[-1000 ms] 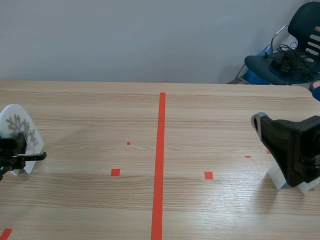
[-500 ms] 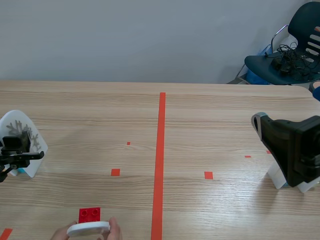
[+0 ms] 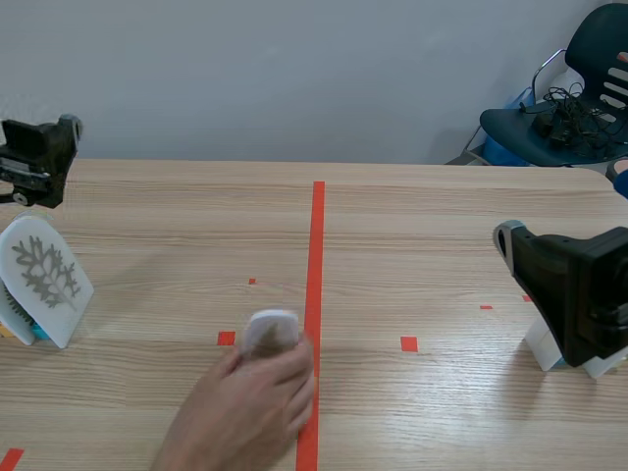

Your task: Do the leaf sorting experiment

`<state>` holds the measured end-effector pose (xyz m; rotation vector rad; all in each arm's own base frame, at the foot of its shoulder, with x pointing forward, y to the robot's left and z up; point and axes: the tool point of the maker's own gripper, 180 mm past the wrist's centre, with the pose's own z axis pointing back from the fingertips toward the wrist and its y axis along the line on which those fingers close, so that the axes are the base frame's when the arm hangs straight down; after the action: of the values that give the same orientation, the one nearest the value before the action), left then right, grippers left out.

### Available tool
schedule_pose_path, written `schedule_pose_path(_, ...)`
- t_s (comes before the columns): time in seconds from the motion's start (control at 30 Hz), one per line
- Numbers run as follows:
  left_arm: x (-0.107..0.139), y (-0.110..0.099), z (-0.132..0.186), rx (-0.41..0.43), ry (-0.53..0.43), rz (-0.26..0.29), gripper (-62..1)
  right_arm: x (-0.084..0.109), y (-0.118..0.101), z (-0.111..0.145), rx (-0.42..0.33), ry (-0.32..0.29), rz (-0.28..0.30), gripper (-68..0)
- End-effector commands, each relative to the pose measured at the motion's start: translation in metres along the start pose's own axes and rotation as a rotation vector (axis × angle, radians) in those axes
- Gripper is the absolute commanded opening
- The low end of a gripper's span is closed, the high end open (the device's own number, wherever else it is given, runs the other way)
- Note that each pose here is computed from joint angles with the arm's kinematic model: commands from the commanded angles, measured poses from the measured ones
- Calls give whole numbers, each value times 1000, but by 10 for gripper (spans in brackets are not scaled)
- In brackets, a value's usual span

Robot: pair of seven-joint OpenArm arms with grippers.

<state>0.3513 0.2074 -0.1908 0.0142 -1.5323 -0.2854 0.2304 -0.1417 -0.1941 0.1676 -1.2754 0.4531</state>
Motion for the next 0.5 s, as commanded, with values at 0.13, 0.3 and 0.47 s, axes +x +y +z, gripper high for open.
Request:
schedule_pose_path(0.13,18,-56,18,-264,-47,100,14,10,-3,-1,-9,-38,5,4)
schedule_pose_path(0.3,26,-101,46,-467,-59,114,14,10,-3,-1,-9,-38,5,4)
schedule_pose_path(0.47,44,-131,70,-575,-88,103,14,10,-3,-1,-9,-38,5,4)
